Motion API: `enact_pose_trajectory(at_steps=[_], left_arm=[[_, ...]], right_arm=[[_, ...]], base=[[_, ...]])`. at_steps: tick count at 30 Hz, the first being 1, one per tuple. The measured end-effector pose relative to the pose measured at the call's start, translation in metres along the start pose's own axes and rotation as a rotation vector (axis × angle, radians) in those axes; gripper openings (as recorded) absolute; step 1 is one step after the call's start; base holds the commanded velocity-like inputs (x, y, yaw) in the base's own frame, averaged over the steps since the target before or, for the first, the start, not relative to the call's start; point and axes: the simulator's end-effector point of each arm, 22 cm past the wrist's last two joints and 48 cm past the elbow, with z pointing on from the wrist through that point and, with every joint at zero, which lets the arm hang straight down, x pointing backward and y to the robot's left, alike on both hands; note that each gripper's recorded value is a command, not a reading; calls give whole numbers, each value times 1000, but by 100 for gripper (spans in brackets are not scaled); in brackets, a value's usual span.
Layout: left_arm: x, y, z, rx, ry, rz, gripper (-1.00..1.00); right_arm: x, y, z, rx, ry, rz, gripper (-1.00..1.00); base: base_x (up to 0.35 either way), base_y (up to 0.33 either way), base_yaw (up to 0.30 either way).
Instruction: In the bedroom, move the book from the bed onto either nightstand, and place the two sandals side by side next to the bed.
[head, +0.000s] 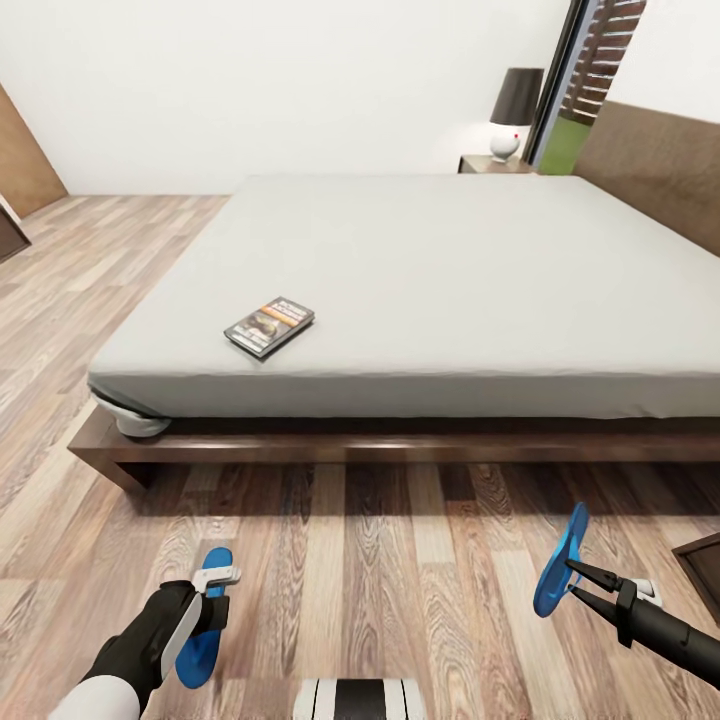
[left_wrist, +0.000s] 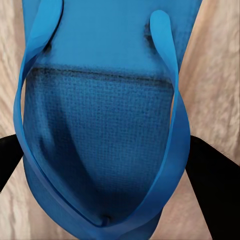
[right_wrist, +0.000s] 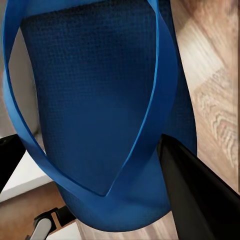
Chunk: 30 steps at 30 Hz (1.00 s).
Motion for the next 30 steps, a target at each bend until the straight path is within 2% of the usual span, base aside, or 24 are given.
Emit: enact_pose_trajectory(at_steps=[16,19,26,30], left_arm=[[25,1,25,-8,64,5,-100],[25,1,25,-9,64,5,-100],[9,4,26,-12,-12,-1,-100],[7,5,26,-13,-20,-2,-100]], right_arm=[[7,-30,6,48,20,40,-100],[7,-30,6,46,19,41,-100],[7,-30,6,46,19,41,-100],[7,-30,6,46,19,41,-100]], base=[[0,0,0],[0,0,0],[0,102,0],[0,265,0]])
